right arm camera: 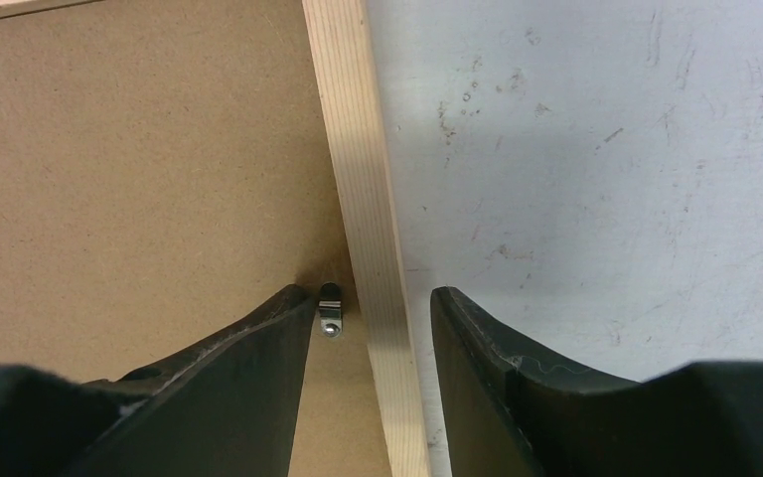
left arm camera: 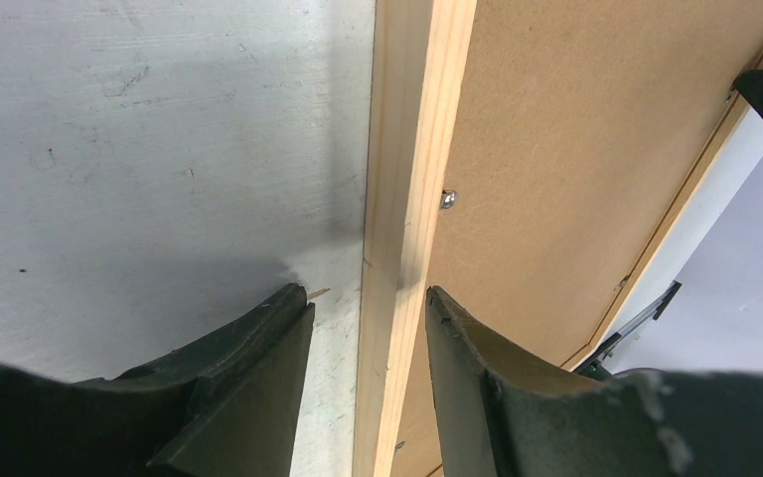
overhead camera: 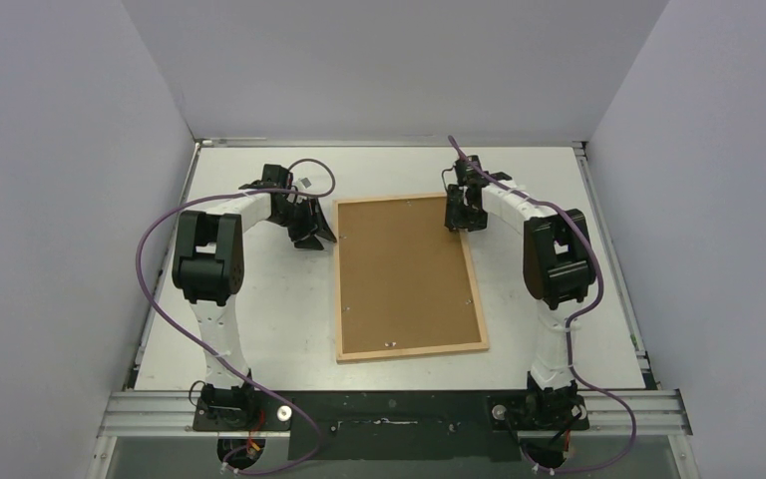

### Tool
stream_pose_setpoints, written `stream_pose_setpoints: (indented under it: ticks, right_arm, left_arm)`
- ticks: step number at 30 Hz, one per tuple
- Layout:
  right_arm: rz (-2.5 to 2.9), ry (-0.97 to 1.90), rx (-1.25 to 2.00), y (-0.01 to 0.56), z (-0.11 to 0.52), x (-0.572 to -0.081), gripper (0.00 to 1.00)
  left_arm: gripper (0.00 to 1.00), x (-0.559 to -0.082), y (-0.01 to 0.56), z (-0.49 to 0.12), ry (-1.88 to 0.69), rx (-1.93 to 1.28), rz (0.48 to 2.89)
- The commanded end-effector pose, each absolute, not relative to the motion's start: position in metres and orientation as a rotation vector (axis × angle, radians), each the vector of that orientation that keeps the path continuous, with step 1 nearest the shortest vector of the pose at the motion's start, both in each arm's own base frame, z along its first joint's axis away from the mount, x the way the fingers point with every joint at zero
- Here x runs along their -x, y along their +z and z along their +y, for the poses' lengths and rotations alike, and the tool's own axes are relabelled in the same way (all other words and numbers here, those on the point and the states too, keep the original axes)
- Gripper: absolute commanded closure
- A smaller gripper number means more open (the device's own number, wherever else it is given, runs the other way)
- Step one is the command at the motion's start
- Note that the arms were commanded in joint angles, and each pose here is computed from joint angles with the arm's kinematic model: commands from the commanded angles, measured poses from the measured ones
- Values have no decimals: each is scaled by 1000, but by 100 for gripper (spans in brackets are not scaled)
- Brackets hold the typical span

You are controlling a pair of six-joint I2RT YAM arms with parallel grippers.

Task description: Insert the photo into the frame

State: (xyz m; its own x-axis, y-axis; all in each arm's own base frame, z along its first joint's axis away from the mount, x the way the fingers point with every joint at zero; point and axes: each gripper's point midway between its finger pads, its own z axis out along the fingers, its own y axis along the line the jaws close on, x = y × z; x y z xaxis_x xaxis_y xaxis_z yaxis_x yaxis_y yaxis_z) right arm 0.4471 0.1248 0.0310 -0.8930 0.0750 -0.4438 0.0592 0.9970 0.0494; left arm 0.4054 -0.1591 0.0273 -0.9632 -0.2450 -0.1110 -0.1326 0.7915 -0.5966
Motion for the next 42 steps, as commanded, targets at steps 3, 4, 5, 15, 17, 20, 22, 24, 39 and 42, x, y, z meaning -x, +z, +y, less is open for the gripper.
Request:
stream_pose_setpoints:
  ticks: [3,4,5,15,17,20,22,24,39,42]
  right_arm:
    - [2660,65,-68,33,129,-448,54]
    - [2663,66,-67,33,129,-447,55]
    - [2665,65,-65,32,129,-447,56]
    - [2689,125,-48,21,134,-439,64]
    - [2687,143,-46,20,135,-439,67]
    - [2683,164,-40,20,137,-439,71]
    - [2683,173,-32,19,138,-439,73]
    - [2680,186,-24,19,139,-439,75]
    - [2643,276,67,18,150,-438,86]
    - [2625,308,82,18,154,-440,94]
  left_arm:
    - [56,-409,39,-157,-903,276,2758]
    - [56,-408,38,-157,-903,278,2760]
    - [56,-408,38,-157,-903,279,2761]
    - [56,-406,35,-157,-902,290,2767]
    - [56,-405,34,-157,-902,293,2771]
    - [56,-405,34,-157,-902,292,2771]
    - [56,-405,34,-157,-902,294,2769]
    - [56,-405,34,-157,-904,292,2769]
    - [56,-405,30,-158,-911,300,2776]
    - [56,-406,30,-159,-913,303,2775]
